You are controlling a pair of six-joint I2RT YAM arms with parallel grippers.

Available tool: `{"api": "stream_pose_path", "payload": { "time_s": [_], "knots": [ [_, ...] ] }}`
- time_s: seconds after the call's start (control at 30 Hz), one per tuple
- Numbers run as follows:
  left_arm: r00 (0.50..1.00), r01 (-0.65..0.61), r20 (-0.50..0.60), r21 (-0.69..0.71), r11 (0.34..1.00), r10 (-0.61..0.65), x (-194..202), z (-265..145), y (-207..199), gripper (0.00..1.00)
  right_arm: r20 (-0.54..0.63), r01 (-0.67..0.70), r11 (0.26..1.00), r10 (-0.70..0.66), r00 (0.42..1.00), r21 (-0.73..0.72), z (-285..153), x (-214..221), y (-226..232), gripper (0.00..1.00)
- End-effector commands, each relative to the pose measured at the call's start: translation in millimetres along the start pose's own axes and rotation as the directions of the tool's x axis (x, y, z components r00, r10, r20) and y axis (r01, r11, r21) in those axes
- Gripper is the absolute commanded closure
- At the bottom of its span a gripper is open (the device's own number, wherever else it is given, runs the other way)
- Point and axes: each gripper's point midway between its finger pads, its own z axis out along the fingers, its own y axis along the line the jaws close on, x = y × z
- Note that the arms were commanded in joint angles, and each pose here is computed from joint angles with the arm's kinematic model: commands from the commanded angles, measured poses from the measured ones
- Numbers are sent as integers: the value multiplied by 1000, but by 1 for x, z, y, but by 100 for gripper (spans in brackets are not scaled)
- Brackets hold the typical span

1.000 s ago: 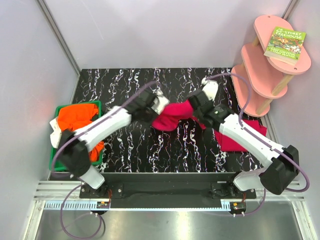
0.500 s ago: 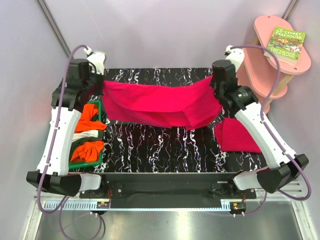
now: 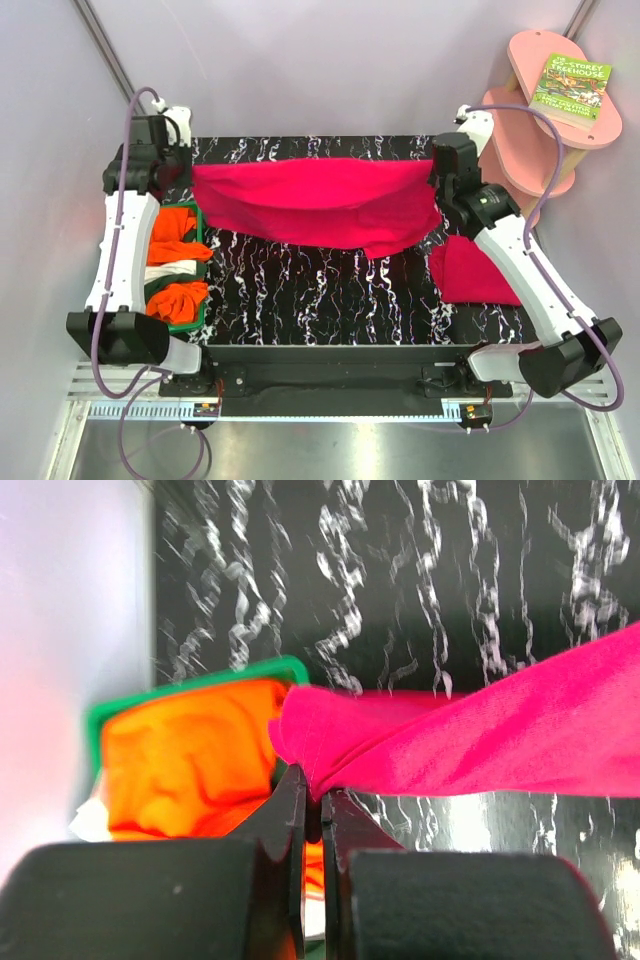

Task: Fold and stack the t-shirts
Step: Flatten out the tshirt

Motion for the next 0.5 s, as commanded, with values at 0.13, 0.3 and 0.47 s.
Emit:
{"api": "stream_pose_path", "payload": {
  "time_s": [0.13, 0.3, 0.47],
  "knots": [
    [995, 36, -95, 74, 997, -29, 38, 51, -17, 100, -92, -1, 1000, 2, 996, 6, 20, 51, 3, 100],
    [992, 44, -122, 57, 997, -37, 42, 86, -15, 100, -132, 21, 999, -18, 991, 25, 52, 61, 13, 100],
    [995, 51, -87, 28, 998, -49, 15, 121, -8, 100, -150, -1, 998, 10, 989, 56, 105, 60, 26, 100]
  ]
}}
